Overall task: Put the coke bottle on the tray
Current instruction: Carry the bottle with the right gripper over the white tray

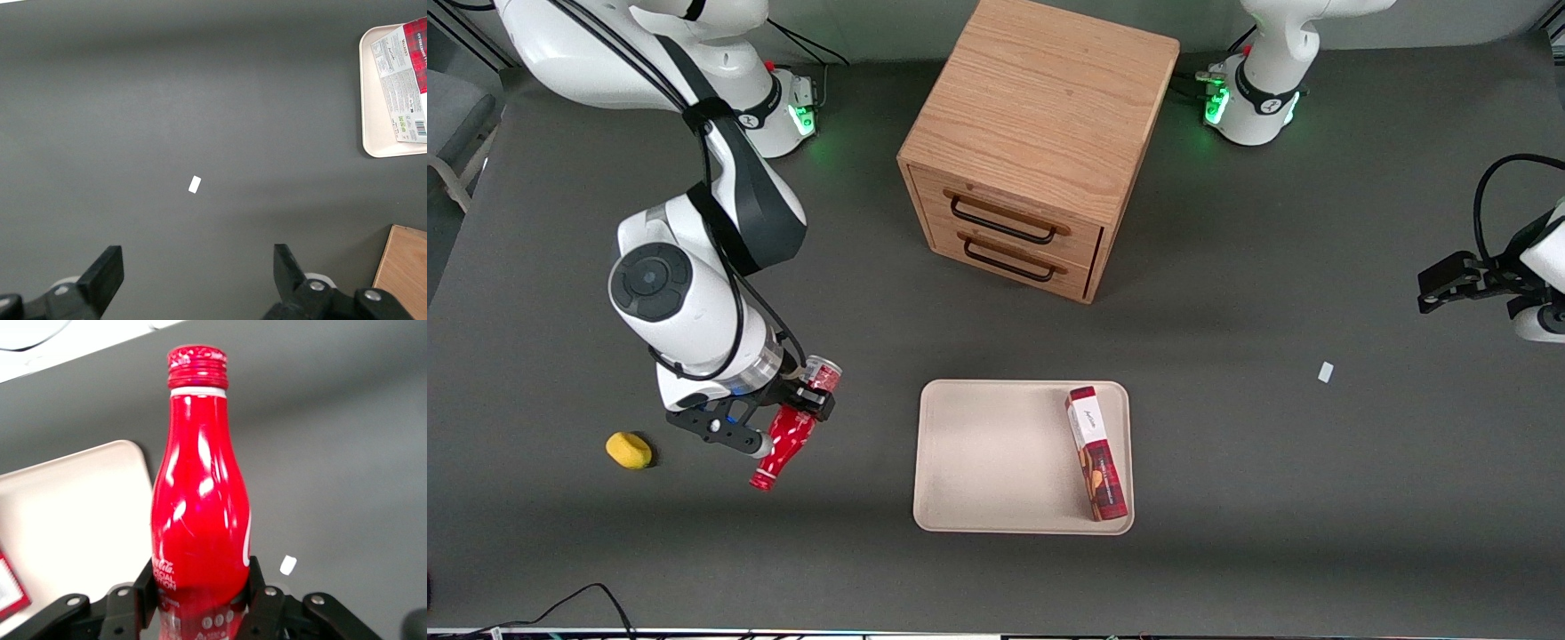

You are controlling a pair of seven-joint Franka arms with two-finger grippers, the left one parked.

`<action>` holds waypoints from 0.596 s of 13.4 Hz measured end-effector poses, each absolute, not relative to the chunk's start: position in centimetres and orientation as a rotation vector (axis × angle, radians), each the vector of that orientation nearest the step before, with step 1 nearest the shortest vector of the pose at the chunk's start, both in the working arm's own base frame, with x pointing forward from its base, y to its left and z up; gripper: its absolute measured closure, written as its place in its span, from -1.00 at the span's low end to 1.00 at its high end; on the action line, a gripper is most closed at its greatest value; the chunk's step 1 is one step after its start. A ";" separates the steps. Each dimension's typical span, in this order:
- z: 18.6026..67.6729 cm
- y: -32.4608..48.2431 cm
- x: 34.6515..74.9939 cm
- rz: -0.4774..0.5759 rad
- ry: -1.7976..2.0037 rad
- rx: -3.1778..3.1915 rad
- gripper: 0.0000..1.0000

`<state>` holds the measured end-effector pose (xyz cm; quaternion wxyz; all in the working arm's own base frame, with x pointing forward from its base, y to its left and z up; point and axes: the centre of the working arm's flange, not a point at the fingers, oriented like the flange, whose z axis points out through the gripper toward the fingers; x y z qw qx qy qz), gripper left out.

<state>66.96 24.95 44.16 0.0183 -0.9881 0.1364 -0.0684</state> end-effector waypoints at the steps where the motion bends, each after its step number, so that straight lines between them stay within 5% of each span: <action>1: 44.7 26.1 67.1 -0.233 0.341 -3.067 -0.08; 4: 43.4 30.5 68.0 -0.300 0.067 -3.006 -0.08; 8: 35.4 33.8 70.0 -0.359 -0.152 -2.922 -0.08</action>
